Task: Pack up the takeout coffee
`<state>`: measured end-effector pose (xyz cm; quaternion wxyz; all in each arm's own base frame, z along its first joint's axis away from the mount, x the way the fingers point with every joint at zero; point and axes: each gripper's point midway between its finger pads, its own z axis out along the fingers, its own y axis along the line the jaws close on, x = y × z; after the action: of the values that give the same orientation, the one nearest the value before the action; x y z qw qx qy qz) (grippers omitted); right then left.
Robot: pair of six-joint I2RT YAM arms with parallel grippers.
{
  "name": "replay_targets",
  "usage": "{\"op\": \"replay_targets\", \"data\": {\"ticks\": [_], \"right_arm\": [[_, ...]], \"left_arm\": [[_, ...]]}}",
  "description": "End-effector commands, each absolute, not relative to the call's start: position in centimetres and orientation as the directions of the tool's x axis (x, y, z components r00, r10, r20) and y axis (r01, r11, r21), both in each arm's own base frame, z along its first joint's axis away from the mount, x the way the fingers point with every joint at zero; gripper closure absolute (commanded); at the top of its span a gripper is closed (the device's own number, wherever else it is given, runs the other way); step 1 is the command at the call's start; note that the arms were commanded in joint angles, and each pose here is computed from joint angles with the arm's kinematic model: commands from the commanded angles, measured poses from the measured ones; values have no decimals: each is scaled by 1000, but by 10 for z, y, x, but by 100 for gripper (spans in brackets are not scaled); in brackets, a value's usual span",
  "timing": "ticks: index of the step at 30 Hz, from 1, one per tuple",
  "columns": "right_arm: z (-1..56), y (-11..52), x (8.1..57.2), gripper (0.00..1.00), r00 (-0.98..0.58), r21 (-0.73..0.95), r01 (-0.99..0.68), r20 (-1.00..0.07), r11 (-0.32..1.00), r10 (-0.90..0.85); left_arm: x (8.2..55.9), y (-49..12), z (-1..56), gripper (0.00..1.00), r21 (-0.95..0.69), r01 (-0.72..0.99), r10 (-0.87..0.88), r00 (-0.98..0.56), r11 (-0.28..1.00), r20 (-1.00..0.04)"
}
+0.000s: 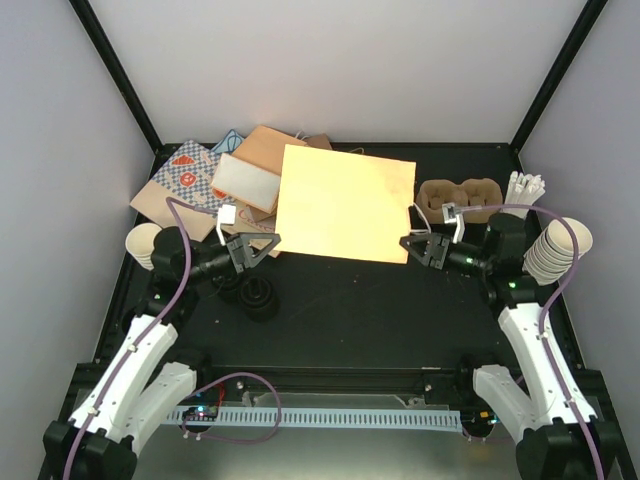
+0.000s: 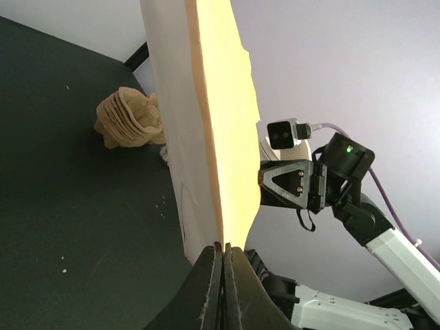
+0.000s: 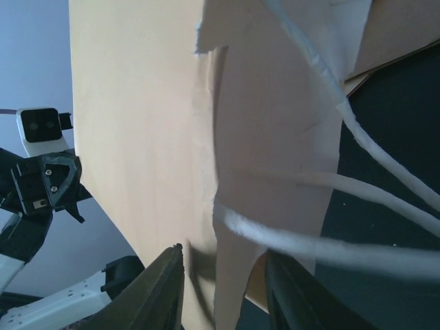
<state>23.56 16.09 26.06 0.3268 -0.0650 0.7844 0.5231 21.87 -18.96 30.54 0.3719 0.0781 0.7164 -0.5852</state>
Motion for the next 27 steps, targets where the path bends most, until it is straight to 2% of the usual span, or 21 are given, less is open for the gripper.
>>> {"op": "replay_targets", "data": {"ticks": [1,4,7,9,11,13,16,19,22,24,27], "right_arm": [[269,167,233,74,-785,788,-472,-580,394,220],[276,166,233,85,-773,774,-480,-596,413,218],[283,163,235,97,-763,758,-479,-609,443,216],[284,160,236,99,-768,751,-456,-603,478,216],[285,154,239,99,-774,729,-422,-599,540,204],[290,140,246,99,-760,667,-375,-619,644,198],[294,120,251,99,-756,579,-294,-628,761,186],[300,100,254,99,-750,460,-197,-640,866,169],[308,79,257,99,-736,210,-74,-671,975,89],[304,85,260,99,-767,116,-72,-641,991,20],[295,107,259,99,-800,60,-131,-596,990,-70]], "left_arm": [[216,-192,313,98,-764,584,-317,-695,275,-645],[220,-192,306,98,-767,571,-310,-702,292,-641],[225,-192,293,87,-767,552,-294,-712,326,-637],[228,-192,283,67,-768,536,-279,-723,349,-632],[230,-191,271,43,-774,501,-261,-746,386,-613],[233,-188,260,24,-766,463,-247,-759,446,-603],[237,-182,249,10,-722,429,-222,-755,543,-616],[238,-179,243,2,-691,418,-203,-751,590,-628],[239,-178,237,1,-665,402,-189,-750,630,-633],[238,-181,233,1,-646,398,-168,-754,652,-635],[234,-186,228,1,-632,397,-140,-766,666,-628]]}}
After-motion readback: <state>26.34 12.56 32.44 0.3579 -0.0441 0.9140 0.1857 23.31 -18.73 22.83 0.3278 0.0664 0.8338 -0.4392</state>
